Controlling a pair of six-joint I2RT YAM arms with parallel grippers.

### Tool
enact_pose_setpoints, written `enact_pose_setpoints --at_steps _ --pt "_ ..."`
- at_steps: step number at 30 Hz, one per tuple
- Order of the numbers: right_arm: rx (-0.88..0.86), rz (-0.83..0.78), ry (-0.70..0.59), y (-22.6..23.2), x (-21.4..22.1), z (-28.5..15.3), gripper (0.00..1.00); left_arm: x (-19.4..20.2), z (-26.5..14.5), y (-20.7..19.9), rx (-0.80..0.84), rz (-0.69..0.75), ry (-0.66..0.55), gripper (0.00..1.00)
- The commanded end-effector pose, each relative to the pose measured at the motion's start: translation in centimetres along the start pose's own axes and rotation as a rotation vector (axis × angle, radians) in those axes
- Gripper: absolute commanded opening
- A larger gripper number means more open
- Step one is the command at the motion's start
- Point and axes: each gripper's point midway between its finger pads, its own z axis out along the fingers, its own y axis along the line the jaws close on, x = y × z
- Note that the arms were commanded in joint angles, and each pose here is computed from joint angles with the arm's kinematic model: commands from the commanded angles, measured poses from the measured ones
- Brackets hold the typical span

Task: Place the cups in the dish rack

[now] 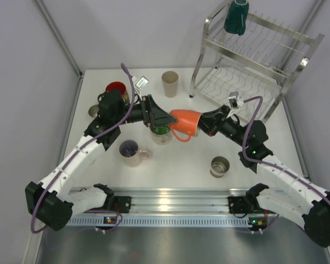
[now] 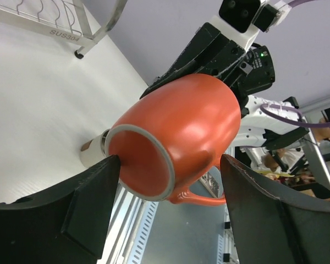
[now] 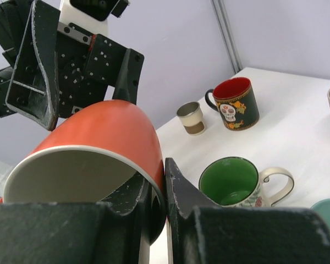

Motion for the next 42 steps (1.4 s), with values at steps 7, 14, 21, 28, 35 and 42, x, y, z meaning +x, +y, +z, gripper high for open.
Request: enact_pose_setpoints --at_steps 7,14,21,28,35,42 --pt "-0.192 -0.177 -0.151 3.9 -4.8 1.2 0.00 0.9 -0.2 -1.3 0.090 -0.039 0.030 0.87" --pt "-0.303 -0.172 -0.131 5.5 -4.4 1.2 0.00 1.0 0.0 -2.4 0.177 -0.041 0.063 0.96" --pt "-0.342 -0.193 -0.126 6.2 -4.7 1.3 0.00 1.8 0.1 -1.9 0.188 -0.038 0.104 0.98" --pt "-0.350 -0.204 -0.133 6.8 -5.1 0.9 0.00 2.1 0.2 -1.1 0.152 -0.012 0.121 0.98" --pt "-0.340 -0.228 -0.120 7.0 -5.3 0.7 0.00 1.3 0.4 0.3 0.042 0.053 0.141 0.98" --pt "-0.345 -0.249 -0.110 7.0 -5.2 0.7 0.00 0.0 0.1 0.2 0.017 -0.002 0.120 0.98"
